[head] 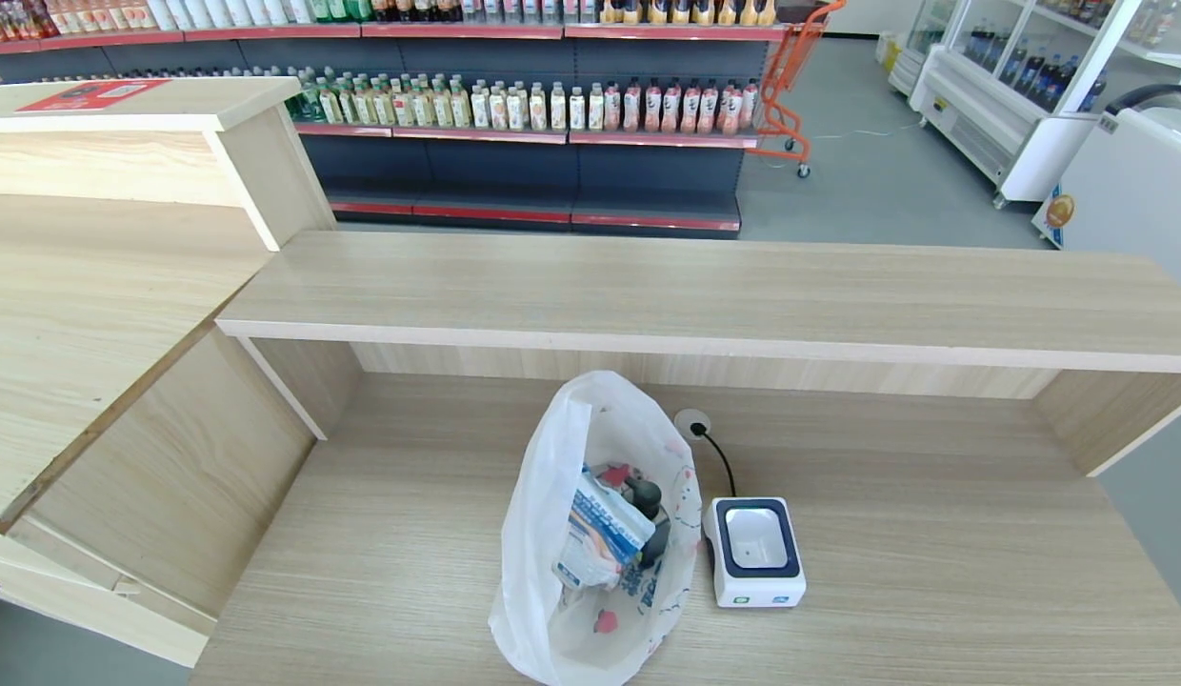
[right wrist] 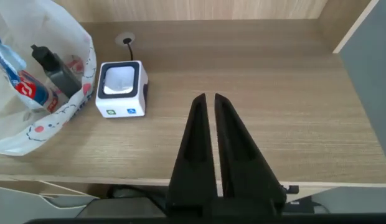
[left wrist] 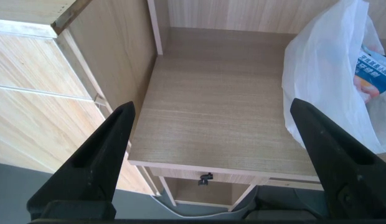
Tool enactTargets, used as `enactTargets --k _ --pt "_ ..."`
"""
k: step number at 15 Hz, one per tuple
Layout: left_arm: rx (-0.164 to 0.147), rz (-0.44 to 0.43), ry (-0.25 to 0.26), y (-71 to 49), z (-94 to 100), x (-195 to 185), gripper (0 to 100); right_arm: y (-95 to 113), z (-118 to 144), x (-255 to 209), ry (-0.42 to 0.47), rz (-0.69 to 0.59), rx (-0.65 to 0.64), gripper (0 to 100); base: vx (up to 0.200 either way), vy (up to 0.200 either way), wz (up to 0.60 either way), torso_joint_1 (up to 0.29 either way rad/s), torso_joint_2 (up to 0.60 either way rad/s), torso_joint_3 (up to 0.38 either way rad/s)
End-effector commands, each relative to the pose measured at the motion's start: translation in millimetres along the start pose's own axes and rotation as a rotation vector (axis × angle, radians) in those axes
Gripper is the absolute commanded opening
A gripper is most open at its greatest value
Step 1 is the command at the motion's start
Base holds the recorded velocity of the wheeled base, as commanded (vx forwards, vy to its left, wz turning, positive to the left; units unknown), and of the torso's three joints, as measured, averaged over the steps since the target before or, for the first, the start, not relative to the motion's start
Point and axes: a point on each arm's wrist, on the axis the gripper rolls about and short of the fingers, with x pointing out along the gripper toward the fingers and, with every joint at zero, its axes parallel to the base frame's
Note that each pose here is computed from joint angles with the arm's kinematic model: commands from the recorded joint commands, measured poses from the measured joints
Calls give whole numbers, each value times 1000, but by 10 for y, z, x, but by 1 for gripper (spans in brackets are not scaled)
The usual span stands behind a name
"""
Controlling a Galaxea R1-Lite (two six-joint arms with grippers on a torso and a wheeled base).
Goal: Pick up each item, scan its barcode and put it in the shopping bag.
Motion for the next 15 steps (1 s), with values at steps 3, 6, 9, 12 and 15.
enactTargets --k 3,6,9,12,15 --pt "-3 2 1 0 0 1 100 0 -3 3 7 -1 0 0 0 0 0 0 0 0" --pt "2 2 1 0 0 1 100 0 -3 3 7 -1 0 0 0 0 0 0 0 0" --pt "8 -1 0 0 0 0 100 0 -3 3 7 -1 0 0 133 -133 0 5 2 2" --pt "9 -1 0 0 0 0 100 0 -3 3 7 -1 0 0 200 -200 0 2 -1 1" --pt "3 0 1 0 0 1 100 0 -3 3 7 -1 0 0 67 -67 0 9 2 1"
